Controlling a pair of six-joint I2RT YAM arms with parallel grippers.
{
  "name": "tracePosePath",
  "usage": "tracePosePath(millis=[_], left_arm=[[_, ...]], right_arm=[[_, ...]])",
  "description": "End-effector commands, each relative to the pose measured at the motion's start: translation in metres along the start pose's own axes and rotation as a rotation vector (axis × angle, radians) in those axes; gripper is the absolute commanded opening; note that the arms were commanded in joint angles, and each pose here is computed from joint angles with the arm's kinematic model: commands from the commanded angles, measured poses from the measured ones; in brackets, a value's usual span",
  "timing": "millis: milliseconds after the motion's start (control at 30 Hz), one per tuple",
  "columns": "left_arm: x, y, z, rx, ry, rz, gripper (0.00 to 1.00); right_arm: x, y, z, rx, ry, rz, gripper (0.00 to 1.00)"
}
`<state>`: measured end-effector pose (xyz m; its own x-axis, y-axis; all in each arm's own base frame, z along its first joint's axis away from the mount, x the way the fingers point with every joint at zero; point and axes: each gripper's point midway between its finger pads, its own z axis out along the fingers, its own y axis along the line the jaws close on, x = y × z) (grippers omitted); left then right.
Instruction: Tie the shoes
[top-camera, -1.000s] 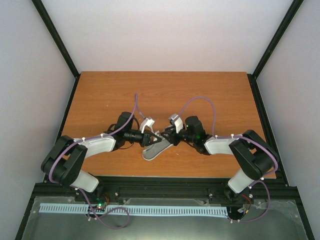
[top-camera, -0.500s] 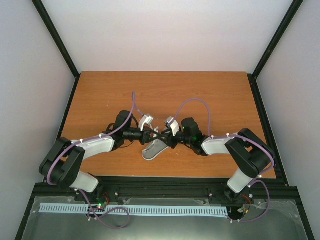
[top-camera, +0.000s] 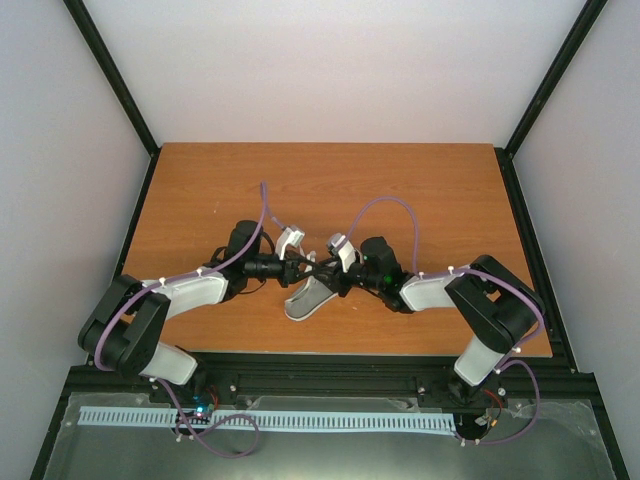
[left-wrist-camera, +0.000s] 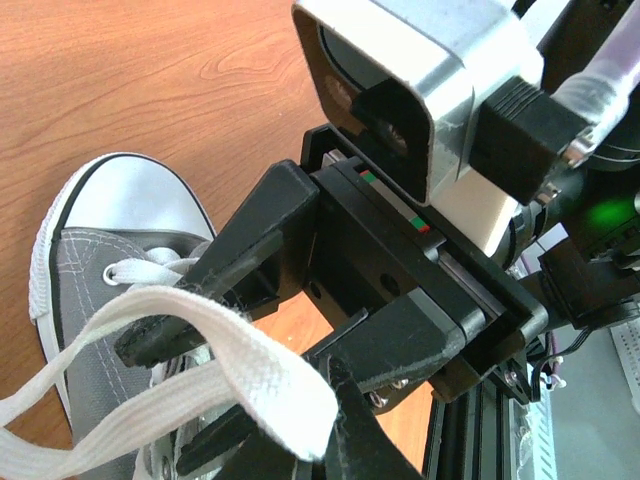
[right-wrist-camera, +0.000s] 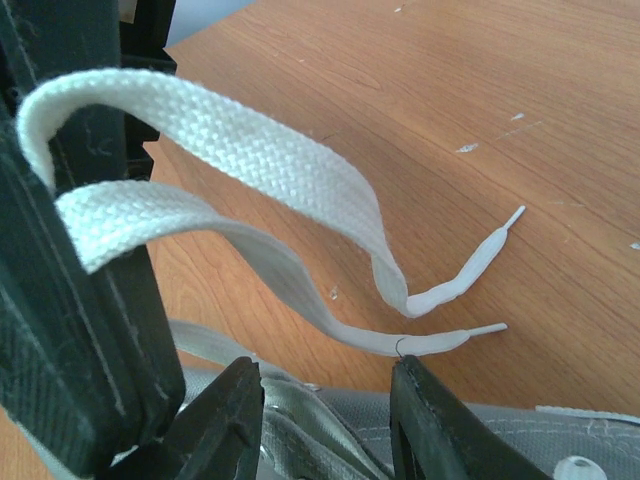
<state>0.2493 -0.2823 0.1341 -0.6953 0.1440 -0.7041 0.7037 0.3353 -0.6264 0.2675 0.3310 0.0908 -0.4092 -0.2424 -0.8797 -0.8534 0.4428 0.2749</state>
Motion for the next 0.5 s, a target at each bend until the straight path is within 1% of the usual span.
tracePosePath(millis=[0,100,233,400,467], left_arm=[[-0.01,-0.01,-0.002,0.032,-0.033,0.04,0.01],[-0.009,-0.011,-0.001,0.044,-0.027,0.035,0.01],[-0.005,-0.012,-0.001,0.053,-0.021,0.029,0.01],[-0.003,-0.011,-0.002,0.056,-0.021,0.022,0.01],[-0.004,-0.012,-0.001,0.06,-0.023,0.021,0.01]], right_arm=[[-0.024,0.014,0.002,-0.057,-0.101,-0.065,0.36],[-0.024,0.014,0.004,-0.065,-0.116,-0.084,0.35],[-0.028,0.019,0.005,-0.089,-0.149,-0.134,0.35],[-0.028,0.014,0.012,-0.076,-0.146,-0.147,0.36],[-0.029,0.013,0.014,-0.072,-0.15,-0.147,0.35]])
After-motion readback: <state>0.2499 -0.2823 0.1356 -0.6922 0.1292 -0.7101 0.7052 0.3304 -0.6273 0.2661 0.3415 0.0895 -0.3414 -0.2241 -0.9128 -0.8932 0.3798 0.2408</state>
